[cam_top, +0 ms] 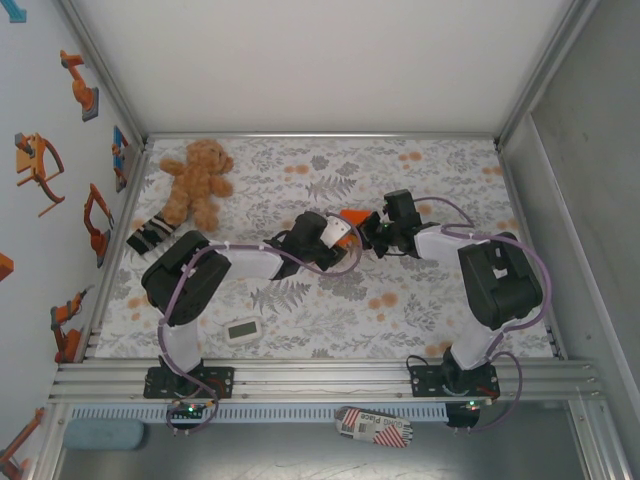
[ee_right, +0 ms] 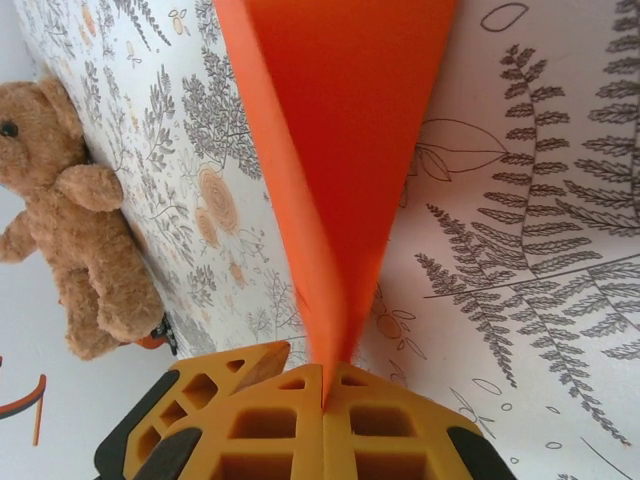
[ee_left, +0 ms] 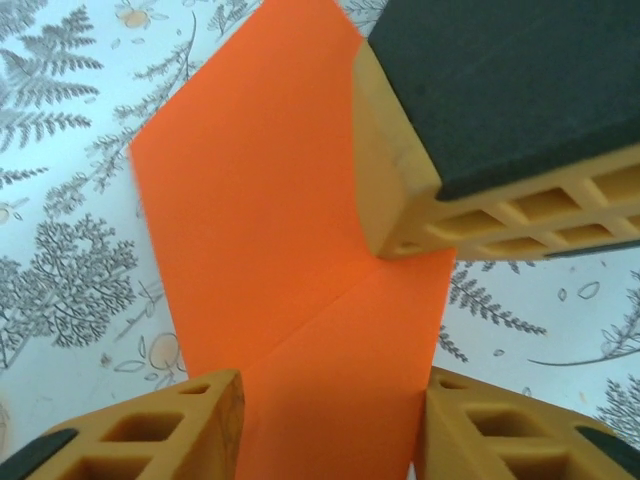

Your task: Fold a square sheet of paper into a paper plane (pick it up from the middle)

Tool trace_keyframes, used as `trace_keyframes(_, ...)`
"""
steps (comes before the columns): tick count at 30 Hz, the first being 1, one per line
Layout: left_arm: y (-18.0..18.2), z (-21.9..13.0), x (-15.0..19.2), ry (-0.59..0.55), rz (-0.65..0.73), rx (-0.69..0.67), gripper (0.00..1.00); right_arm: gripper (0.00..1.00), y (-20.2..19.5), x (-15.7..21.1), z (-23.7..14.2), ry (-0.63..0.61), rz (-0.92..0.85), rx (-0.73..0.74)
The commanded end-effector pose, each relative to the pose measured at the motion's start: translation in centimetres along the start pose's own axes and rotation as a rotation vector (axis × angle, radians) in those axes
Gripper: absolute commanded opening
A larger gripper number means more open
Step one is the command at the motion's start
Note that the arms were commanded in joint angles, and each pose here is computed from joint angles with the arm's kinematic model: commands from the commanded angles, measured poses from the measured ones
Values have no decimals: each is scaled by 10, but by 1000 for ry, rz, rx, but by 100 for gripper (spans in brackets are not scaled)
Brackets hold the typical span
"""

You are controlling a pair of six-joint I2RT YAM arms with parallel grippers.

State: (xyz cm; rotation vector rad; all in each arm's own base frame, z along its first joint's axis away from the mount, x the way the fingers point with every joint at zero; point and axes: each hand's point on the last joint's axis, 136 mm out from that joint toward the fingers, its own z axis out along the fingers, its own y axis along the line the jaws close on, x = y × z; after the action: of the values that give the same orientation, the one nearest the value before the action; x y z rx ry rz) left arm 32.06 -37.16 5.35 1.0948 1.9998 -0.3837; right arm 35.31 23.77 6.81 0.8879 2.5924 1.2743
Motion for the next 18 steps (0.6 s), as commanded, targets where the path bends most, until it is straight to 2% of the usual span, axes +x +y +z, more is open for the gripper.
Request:
trace_keyframes(1,2,5,4,-15,61,-31,41,0,5,2,-10,-3,-11,5)
trace_keyframes(12,-11,4,14,-2,77,26,36,0,3,2,-10,6,-3,25)
trace_keyframes(18,-22,8,18,30,78,83,42,0,0,2,-9,11,6,49)
